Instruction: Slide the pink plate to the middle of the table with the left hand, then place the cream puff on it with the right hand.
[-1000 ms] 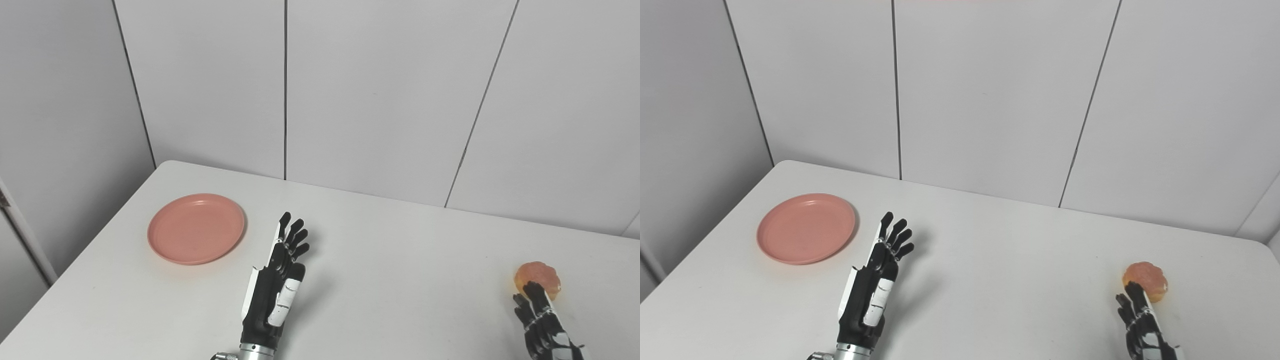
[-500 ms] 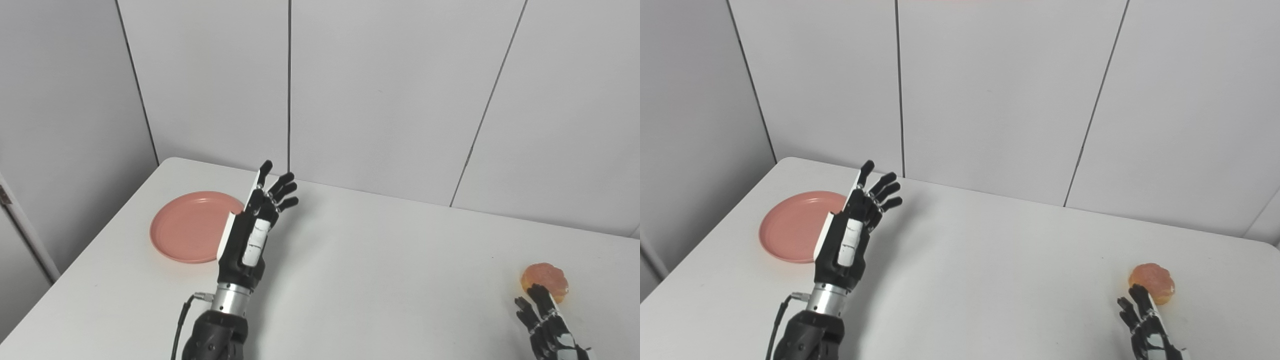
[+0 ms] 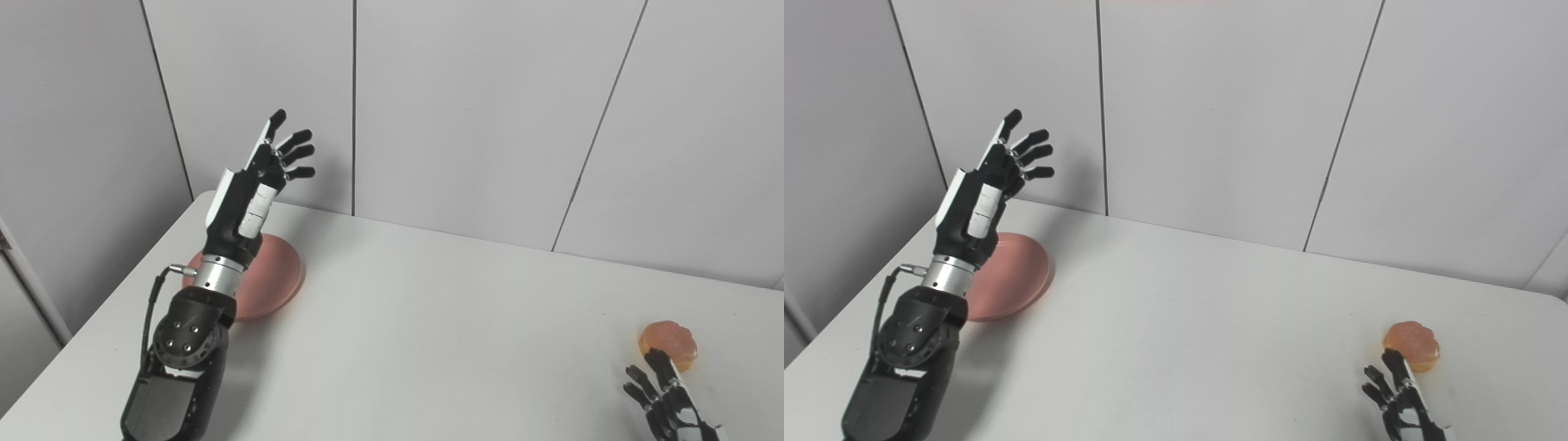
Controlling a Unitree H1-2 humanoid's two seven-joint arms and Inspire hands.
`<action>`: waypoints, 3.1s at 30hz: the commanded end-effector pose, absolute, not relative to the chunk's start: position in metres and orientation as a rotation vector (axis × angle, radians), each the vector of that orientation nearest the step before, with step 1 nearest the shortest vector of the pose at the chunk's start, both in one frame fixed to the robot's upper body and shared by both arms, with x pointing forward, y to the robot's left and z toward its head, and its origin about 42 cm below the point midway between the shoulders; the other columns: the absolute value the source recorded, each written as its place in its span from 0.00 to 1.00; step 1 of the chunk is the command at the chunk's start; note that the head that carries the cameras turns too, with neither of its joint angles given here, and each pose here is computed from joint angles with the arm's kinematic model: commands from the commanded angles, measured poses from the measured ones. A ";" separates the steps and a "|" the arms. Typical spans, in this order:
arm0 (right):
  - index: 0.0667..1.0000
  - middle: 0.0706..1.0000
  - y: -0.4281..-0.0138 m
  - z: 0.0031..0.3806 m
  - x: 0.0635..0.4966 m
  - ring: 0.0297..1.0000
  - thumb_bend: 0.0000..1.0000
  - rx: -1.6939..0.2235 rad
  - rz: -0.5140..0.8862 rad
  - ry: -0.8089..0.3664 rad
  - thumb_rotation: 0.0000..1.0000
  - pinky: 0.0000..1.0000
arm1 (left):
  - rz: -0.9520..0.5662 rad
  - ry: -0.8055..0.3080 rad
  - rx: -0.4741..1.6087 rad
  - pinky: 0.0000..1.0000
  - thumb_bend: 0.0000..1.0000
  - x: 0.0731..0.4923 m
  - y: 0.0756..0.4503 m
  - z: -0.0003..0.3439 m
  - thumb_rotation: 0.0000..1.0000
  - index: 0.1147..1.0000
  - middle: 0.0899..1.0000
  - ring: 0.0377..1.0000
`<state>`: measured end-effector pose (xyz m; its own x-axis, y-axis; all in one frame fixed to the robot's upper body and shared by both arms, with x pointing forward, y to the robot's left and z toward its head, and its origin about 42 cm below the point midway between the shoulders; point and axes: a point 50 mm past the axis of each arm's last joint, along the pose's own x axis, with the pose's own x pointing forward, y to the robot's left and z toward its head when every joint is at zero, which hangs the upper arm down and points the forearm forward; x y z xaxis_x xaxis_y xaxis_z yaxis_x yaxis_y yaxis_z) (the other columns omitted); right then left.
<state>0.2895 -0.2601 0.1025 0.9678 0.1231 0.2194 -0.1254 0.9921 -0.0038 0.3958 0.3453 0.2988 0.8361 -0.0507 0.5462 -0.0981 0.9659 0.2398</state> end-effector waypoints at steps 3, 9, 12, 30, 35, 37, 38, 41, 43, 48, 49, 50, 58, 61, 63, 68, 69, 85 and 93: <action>0.95 0.97 -0.260 0.060 0.267 0.91 0.85 0.046 0.099 -0.064 1.00 0.90 | 0.047 -0.608 0.293 0.82 1.00 0.410 0.378 0.318 0.95 0.99 0.88 0.90; 0.95 0.98 -0.260 0.060 0.267 0.91 0.84 0.047 0.099 -0.066 1.00 0.90 | 0.110 -0.578 0.284 0.94 1.00 0.426 0.426 0.312 0.95 0.98 0.91 0.94; 0.95 0.97 -0.260 0.061 0.266 0.90 0.84 0.047 0.096 -0.063 1.00 0.89 | 0.133 -0.565 0.270 0.97 1.00 0.431 0.446 0.304 0.95 0.99 0.94 0.97; 0.96 0.98 -0.267 0.063 0.262 0.91 0.85 0.043 0.110 -0.059 1.00 0.90 | 0.313 -0.434 0.261 0.91 1.00 0.431 0.499 0.251 0.93 0.94 0.90 0.93; 0.96 0.98 -0.269 0.063 0.262 0.90 0.84 0.045 0.107 -0.057 1.00 0.89 | 0.346 -0.353 0.250 0.86 1.00 0.429 0.502 0.227 0.89 0.92 0.89 0.91; 0.96 0.98 -0.270 0.063 0.261 0.90 0.84 0.046 0.108 -0.056 1.00 0.89 | 0.352 -0.324 0.230 0.81 0.98 0.429 0.503 0.218 0.88 0.93 0.91 0.92; 0.96 0.98 -0.270 0.063 0.262 0.89 0.84 0.043 0.109 -0.056 1.00 0.88 | 0.354 -0.308 0.230 0.83 0.97 0.428 0.503 0.213 0.89 0.93 0.92 0.93; 0.96 0.98 -0.270 0.063 0.262 0.89 0.83 0.040 0.110 -0.056 1.00 0.88 | 0.357 -0.279 0.238 0.88 0.96 0.427 0.504 0.206 0.90 0.94 0.92 0.93; 0.95 0.98 -0.270 0.063 0.262 0.89 0.83 0.043 0.109 -0.055 1.00 0.87 | 0.356 -0.269 0.221 0.89 0.98 0.428 0.500 0.200 0.91 0.93 0.92 0.93; 0.95 0.97 -0.269 0.063 0.261 0.88 0.84 0.034 0.107 -0.055 1.00 0.86 | 0.338 -0.253 0.214 0.85 0.99 0.431 0.488 0.191 0.91 0.93 0.92 0.91; 0.95 0.97 -0.269 0.063 0.260 0.88 0.84 0.032 0.109 -0.056 1.00 0.85 | 0.329 -0.246 0.215 0.84 0.99 0.433 0.484 0.189 0.92 0.93 0.92 0.91; 0.95 0.97 -0.269 0.064 0.260 0.88 0.84 0.031 0.110 -0.057 1.00 0.85 | 0.323 -0.242 0.216 0.83 1.00 0.434 0.482 0.187 0.92 0.93 0.92 0.90; 0.94 0.96 -0.266 0.065 0.259 0.86 0.86 0.033 0.109 -0.058 1.00 0.84 | 0.273 -0.237 0.164 0.86 1.00 0.441 0.452 0.173 0.91 0.92 0.90 0.89; 0.94 0.96 -0.264 0.067 0.259 0.86 0.86 0.032 0.109 -0.061 1.00 0.84 | 0.245 -0.229 0.157 0.86 1.00 0.444 0.444 0.169 0.94 0.93 0.92 0.90; 0.94 0.96 -0.264 0.067 0.259 0.86 0.85 0.030 0.110 -0.061 1.00 0.84 | 0.222 -0.222 0.139 0.87 1.00 0.445 0.437 0.165 0.95 0.93 0.93 0.93; 0.93 0.95 -0.263 0.068 0.259 0.85 0.86 0.033 0.108 -0.053 1.00 0.83 | 0.182 -0.212 0.137 0.84 0.97 0.443 0.422 0.157 0.98 0.94 0.96 0.94; 0.93 0.95 -0.263 0.069 0.259 0.85 0.86 0.034 0.108 -0.052 1.00 0.83 | 0.179 -0.210 0.137 0.84 0.97 0.442 0.421 0.156 0.99 0.94 0.96 0.94; 0.92 0.95 -0.264 0.072 0.258 0.84 0.86 0.027 0.108 -0.041 0.96 0.80 | 0.091 -0.184 0.106 0.88 1.00 0.428 0.403 0.138 0.95 0.97 0.99 0.95; 0.92 0.95 -0.261 0.075 0.256 0.83 0.87 0.021 0.113 -0.036 0.95 0.79 | 0.041 -0.185 0.085 0.85 0.99 0.418 0.368 0.140 0.95 0.94 0.97 0.92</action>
